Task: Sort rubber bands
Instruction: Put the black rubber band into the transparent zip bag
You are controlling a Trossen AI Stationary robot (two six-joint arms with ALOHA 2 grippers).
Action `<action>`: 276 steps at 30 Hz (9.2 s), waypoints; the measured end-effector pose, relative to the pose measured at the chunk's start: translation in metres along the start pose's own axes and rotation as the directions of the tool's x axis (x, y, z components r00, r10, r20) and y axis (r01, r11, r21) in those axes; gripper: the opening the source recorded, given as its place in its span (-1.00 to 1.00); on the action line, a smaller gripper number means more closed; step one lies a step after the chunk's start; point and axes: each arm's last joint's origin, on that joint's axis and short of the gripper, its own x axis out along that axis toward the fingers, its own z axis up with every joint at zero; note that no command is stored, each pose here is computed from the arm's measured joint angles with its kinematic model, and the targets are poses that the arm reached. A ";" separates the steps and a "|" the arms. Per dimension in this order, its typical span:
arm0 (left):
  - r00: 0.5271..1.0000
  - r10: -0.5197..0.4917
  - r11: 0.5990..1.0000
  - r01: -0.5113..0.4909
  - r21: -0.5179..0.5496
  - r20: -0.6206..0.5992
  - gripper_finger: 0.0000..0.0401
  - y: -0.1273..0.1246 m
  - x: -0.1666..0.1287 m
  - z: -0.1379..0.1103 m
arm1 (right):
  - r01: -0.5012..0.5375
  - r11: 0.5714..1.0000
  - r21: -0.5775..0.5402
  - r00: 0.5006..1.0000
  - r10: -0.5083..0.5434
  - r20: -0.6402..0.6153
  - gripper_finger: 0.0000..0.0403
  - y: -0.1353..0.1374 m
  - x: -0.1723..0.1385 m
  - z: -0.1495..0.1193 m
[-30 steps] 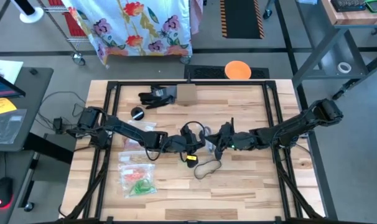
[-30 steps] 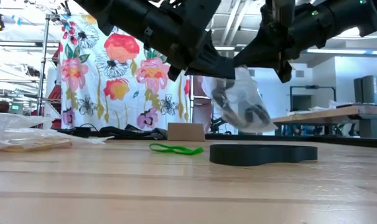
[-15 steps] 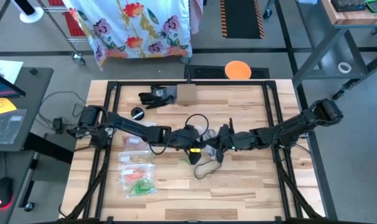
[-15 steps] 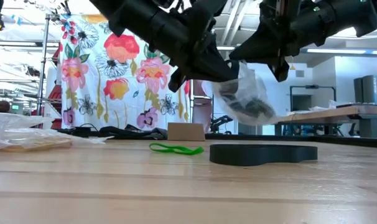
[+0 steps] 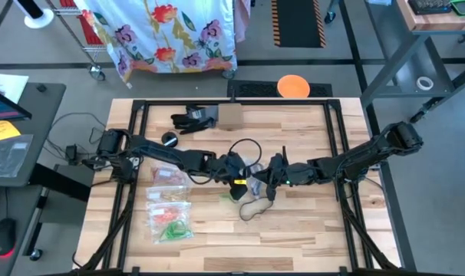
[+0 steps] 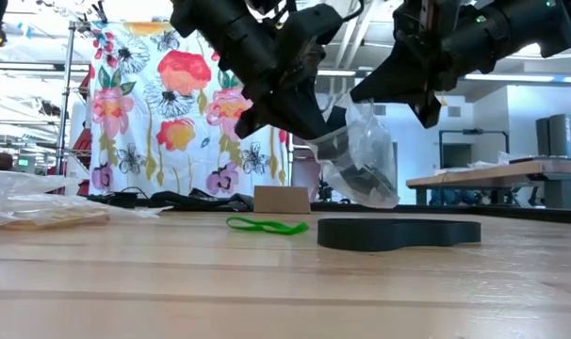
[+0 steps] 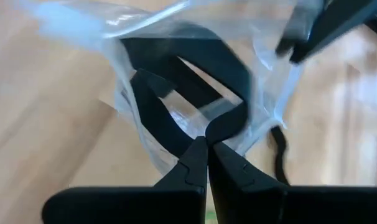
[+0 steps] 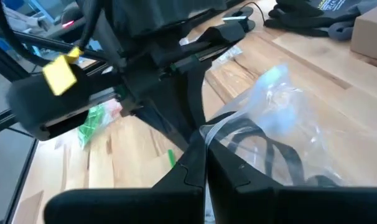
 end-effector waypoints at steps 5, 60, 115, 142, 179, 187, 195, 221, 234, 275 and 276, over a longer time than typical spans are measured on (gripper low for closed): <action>0.994 -0.086 0.995 0.083 -0.047 -0.063 -1.00 0.003 0.000 0.002 | -0.027 1.000 0.010 0.999 0.026 0.038 -1.00 0.004 -0.001 0.003; 0.988 0.114 0.906 -0.062 0.419 -0.101 -0.18 -0.052 -0.101 0.025 | -0.035 0.969 0.244 0.993 0.060 -0.098 -1.00 -0.021 -0.062 0.045; 0.986 0.161 0.949 -0.167 0.266 0.044 -0.93 -0.073 0.072 -0.098 | -0.073 0.997 -0.014 0.997 0.073 -0.013 -1.00 0.001 -0.087 0.022; 0.867 0.223 0.771 -0.437 0.464 0.446 -0.99 -0.094 -0.019 0.011 | -0.106 0.977 0.185 0.968 0.144 -0.204 -1.00 -0.007 -0.035 0.003; 0.805 0.176 0.781 -0.464 0.418 0.566 -0.99 -0.087 -0.039 0.045 | -0.108 0.976 0.188 0.983 0.134 -0.128 -1.00 -0.014 -0.031 0.015; 0.780 0.300 0.759 -0.544 0.358 0.549 -1.00 -0.082 -0.014 0.030 | -0.145 0.969 0.197 0.987 0.156 -0.041 -1.00 -0.015 -0.029 0.025; 0.743 0.363 0.757 -0.587 0.287 0.562 -1.00 -0.087 -0.006 0.017 | -0.144 0.972 0.187 0.989 0.146 0.003 -1.00 -0.016 -0.035 0.032; 0.888 0.176 0.879 -0.336 0.337 0.425 -1.00 -0.060 0.014 0.037 | -0.183 0.973 0.143 0.983 0.180 0.035 -1.00 -0.007 -0.042 0.033; 0.949 0.128 0.942 -0.208 0.265 0.290 -1.00 -0.036 0.020 0.046 | -0.199 0.974 0.105 0.980 0.198 0.019 -1.00 0.004 -0.049 0.026; 0.969 -0.112 0.954 0.043 0.298 0.218 -0.97 -0.061 0.000 0.042 | -0.109 0.988 0.110 0.986 0.122 -0.115 -1.00 0.017 -0.060 0.001; 0.970 -0.112 0.955 0.044 0.294 0.217 -0.94 -0.061 0.000 0.042 | -0.109 0.988 0.111 0.986 0.122 -0.115 -1.00 0.017 -0.060 0.001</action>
